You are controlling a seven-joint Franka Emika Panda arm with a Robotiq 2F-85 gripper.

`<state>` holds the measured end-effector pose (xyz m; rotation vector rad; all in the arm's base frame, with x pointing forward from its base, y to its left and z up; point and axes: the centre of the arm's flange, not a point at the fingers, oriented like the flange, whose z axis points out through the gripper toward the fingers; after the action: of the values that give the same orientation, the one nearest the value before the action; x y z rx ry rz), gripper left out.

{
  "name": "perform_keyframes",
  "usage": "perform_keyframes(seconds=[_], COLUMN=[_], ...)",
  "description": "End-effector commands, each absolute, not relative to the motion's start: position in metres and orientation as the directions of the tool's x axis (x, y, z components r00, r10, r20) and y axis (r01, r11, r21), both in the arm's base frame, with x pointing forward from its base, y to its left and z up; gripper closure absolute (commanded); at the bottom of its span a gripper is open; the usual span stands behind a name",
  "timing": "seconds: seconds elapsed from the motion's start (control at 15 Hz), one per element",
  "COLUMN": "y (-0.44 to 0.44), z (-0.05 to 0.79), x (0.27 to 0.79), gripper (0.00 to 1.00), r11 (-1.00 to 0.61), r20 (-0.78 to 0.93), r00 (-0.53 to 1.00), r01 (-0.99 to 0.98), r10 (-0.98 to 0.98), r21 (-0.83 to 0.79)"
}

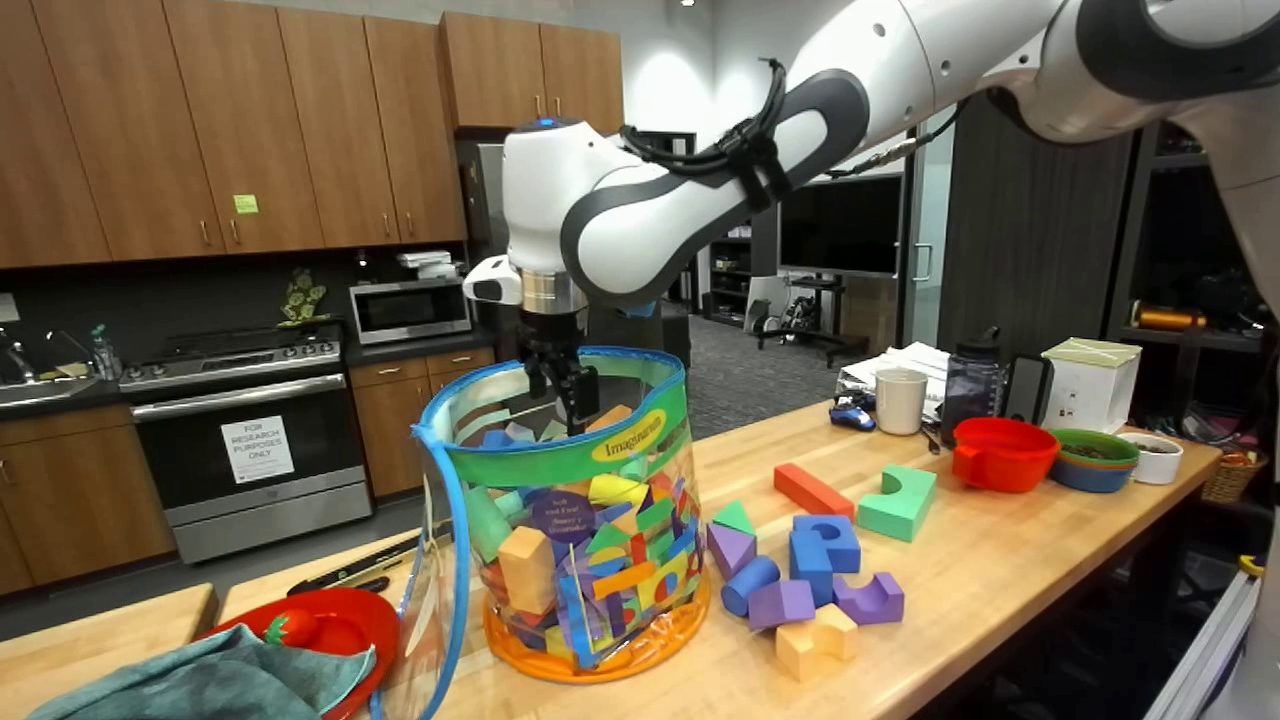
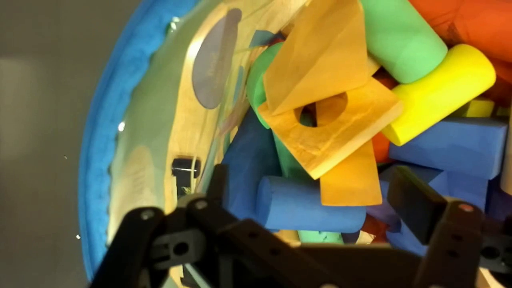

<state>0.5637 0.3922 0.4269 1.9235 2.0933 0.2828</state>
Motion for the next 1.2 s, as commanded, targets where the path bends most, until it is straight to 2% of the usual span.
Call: perform_keyframes(seconds=[0.0,0.67,1.13], y=[0.383,0.39,0.381], z=[0.43,0.424,0.384], x=[0.556,0.561,0.553], gripper=[0.0,0.0,0.0], r11=[0.099,0.088,0.136], r20=[-0.101,-0.086,-0.201], r00=[-0.07,-0.063,-0.067], r01=[0.939,0.941,0.927], r10=[0.992,0.994,0.977], r21=[0.329,0.327,0.35])
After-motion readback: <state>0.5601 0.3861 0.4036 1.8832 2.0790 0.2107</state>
